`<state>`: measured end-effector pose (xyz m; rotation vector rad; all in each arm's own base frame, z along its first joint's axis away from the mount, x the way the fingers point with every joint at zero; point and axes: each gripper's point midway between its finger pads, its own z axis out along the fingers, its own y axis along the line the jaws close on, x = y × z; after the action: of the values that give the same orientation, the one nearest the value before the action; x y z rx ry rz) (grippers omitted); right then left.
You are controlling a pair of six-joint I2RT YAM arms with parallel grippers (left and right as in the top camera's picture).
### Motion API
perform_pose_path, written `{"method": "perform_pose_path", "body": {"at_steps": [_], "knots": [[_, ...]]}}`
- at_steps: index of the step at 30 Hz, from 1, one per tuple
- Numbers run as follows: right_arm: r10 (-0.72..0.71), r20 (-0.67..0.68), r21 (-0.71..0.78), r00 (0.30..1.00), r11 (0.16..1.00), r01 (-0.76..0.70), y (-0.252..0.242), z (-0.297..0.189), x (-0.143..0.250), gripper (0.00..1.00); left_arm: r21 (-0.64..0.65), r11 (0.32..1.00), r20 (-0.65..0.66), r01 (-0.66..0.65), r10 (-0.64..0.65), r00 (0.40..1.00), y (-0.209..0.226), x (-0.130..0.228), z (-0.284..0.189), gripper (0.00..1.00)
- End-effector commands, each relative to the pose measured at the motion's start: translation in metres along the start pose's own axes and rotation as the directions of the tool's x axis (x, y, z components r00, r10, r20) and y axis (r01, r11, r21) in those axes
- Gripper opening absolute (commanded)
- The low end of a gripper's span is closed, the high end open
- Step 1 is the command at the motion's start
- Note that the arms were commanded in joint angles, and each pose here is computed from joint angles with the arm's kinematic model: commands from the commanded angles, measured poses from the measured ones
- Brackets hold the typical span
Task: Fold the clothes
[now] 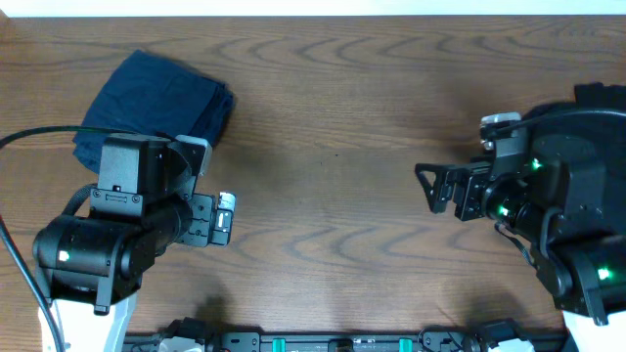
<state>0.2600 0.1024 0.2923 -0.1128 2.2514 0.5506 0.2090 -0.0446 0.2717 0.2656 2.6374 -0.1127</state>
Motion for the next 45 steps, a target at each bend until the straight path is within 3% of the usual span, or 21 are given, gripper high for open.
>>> {"method": "perform_pose_path", "body": {"at_steps": [1, 3, 6, 10, 23, 31, 45], "knots": [[-0.198, 0.159, 0.113, 0.967, 0.977, 0.181, -0.01, -0.02, -0.023, 0.99, -0.009, 1.0, 0.004, 0.001, -0.001, 1.0, 0.001, -0.001, -0.002, 0.98], [-0.289, 0.251, 0.139, 0.924, 0.955, 0.261, -0.011, -0.026, -0.029, 0.99, -0.009, 1.0, 0.004, 0.001, -0.001, 1.0, 0.001, -0.001, -0.002, 0.98], [-0.307, 0.345, 0.163, 0.887, 0.95, 0.266, -0.019, -0.029, -0.019, 0.99, -0.01, 1.0, 0.004, 0.001, -0.001, 1.0, 0.001, -0.001, -0.002, 0.98], [-0.304, 0.376, 0.194, 0.875, 0.949, 0.247, -0.039, -0.026, 0.017, 0.99, -0.009, 1.0, 0.004, 0.001, -0.001, 1.0, 0.001, -0.001, -0.002, 0.98], [-0.335, 0.543, 0.303, 0.77, 0.933, 0.192, -0.092, 0.005, 0.081, 0.99, -0.009, 1.0, 0.004, 0.001, -0.001, 1.0, 0.001, -0.001, -0.002, 0.98], [-0.327, 0.533, 0.273, 0.78, 0.939, 0.208, -0.102, 0.036, 0.102, 0.99, -0.009, 1.0, 0.004, 0.001, -0.001, 1.0, 0.001, -0.001, -0.002, 0.98], [-0.333, 0.548, 0.27, 0.767, 0.939, 0.214, -0.101, 0.037, 0.101, 0.99, -0.009, 1.0, 0.004, 0.001, -0.001, 1.0, 0.001, -0.001, -0.002, 0.98]]}}
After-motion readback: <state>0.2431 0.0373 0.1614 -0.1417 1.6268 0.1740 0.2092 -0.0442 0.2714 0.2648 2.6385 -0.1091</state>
